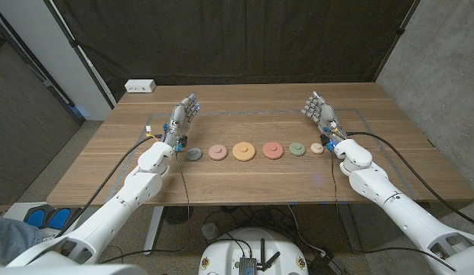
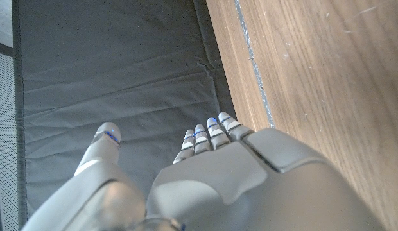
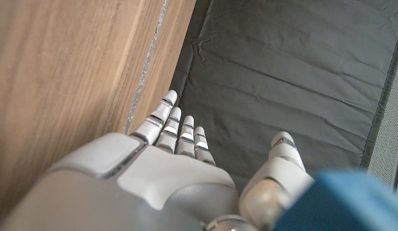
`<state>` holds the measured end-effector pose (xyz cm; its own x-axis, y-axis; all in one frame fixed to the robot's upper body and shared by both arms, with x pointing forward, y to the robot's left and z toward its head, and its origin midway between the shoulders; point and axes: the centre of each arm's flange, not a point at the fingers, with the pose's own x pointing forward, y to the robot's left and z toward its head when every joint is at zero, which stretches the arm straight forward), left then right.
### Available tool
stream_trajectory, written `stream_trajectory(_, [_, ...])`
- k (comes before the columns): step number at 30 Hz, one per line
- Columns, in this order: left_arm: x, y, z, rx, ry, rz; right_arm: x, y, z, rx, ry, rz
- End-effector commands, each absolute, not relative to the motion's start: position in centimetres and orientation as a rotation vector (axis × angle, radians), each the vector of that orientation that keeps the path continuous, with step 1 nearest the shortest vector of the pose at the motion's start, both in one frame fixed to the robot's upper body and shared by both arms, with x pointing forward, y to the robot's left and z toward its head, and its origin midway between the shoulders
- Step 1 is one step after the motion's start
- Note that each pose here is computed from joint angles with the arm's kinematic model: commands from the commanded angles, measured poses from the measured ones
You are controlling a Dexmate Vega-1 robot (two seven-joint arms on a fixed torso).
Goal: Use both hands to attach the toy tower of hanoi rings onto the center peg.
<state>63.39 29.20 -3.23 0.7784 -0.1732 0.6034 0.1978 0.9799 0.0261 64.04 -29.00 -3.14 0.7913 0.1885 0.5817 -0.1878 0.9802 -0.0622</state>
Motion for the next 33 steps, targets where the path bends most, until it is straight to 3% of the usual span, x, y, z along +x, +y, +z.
stream_trajectory(1, [62.9, 29.0, -3.4, -0.047, -0.659, -0.178, 63.8, -29.6, -3.4, -0.007, -0.635, 0.198])
stream_trajectory(33, [61.3, 29.7, -4.6, -0.061, -0.678, -0.151, 63.1, -29.2, -4.1, 0.002, -0.649, 0.142])
